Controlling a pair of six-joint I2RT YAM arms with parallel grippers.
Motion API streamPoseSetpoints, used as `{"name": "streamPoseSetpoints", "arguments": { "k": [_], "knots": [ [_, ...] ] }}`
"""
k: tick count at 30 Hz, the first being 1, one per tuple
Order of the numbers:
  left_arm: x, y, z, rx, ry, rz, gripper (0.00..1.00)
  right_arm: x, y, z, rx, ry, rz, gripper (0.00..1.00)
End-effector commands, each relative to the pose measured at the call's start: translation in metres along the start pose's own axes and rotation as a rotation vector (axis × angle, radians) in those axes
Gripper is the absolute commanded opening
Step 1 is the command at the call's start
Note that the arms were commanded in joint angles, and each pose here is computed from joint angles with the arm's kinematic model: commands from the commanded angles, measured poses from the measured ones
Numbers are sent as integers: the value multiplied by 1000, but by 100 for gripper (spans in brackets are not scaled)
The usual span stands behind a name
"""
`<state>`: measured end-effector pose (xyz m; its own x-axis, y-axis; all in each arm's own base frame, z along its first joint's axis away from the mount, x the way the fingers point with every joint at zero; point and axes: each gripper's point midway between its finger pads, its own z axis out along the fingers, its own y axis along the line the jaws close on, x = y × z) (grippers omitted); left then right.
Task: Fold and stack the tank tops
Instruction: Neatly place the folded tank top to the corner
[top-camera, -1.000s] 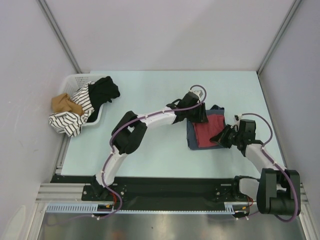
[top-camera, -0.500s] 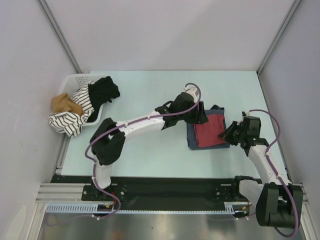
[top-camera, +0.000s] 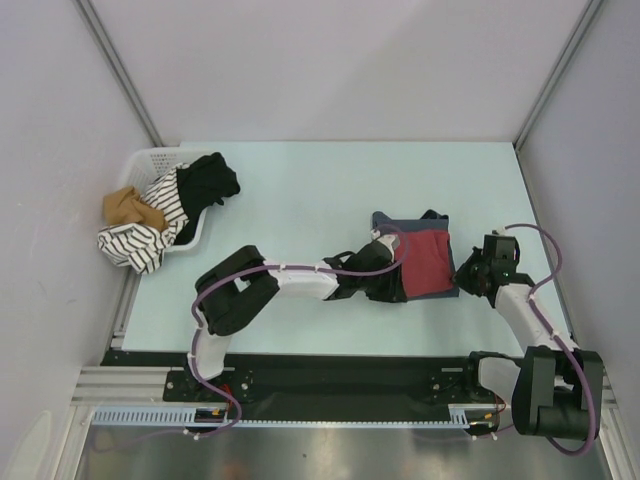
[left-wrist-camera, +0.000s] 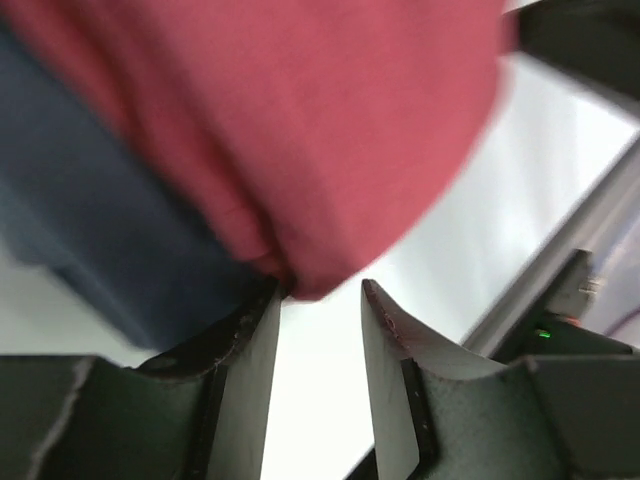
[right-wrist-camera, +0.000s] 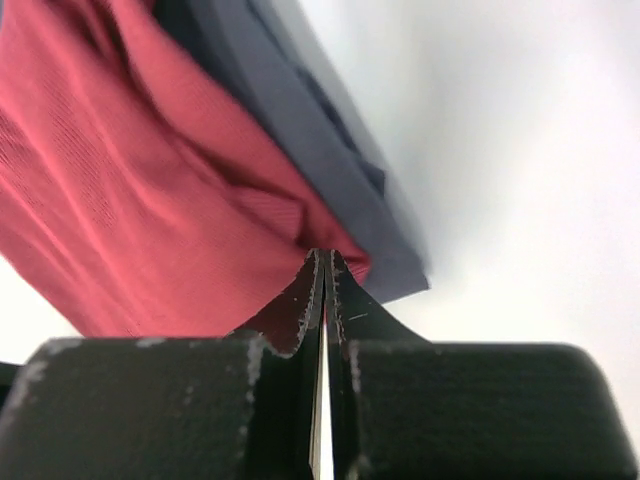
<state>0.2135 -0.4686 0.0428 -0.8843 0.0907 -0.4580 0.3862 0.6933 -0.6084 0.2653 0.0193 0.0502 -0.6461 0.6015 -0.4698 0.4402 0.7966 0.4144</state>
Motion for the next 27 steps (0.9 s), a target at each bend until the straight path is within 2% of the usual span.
{"name": "streamPoseSetpoints", "arguments": {
  "k": [1,3,5,14,15,17,18,19,21,22,23,25,27],
  "knots": [
    [-15,-5,-18,-2,-79,-6,43,-33,5,-14,20,-121,-2,0],
    [-13,4,-25,-39,-89,10,45,-39,15,-18,-22,-137,-21,0],
    [-19,1,-38,-43,-114,26,52,-42,26,-23,-74,-138,-33,0],
    [-38,14,-104,-148,-224,97,56,-59,82,-38,-316,-125,-102,11],
    [-36,27,-111,-185,-219,109,56,-57,89,-42,-361,-113,-122,13],
    [-51,32,-138,-218,-294,121,58,-57,98,-46,-398,-130,-151,20],
    [-49,52,-147,-274,-294,128,60,-58,102,-54,-420,-162,-175,25],
    [-57,52,-167,-273,-344,128,60,-60,103,-57,-422,-198,-188,36],
    [-57,78,-186,-341,-382,136,63,-57,98,-67,-424,-264,-196,46],
    [-62,75,-204,-323,-435,135,65,-59,99,-71,-440,-296,-193,60],
    [-55,90,-210,-360,-450,139,71,-50,94,-68,-441,-293,-187,65],
    [-57,89,-234,-333,-529,148,79,-50,98,-81,-484,-352,-191,76],
    [-50,96,-250,-316,-591,150,97,-40,96,-82,-499,-361,-204,80]
  ]
}}
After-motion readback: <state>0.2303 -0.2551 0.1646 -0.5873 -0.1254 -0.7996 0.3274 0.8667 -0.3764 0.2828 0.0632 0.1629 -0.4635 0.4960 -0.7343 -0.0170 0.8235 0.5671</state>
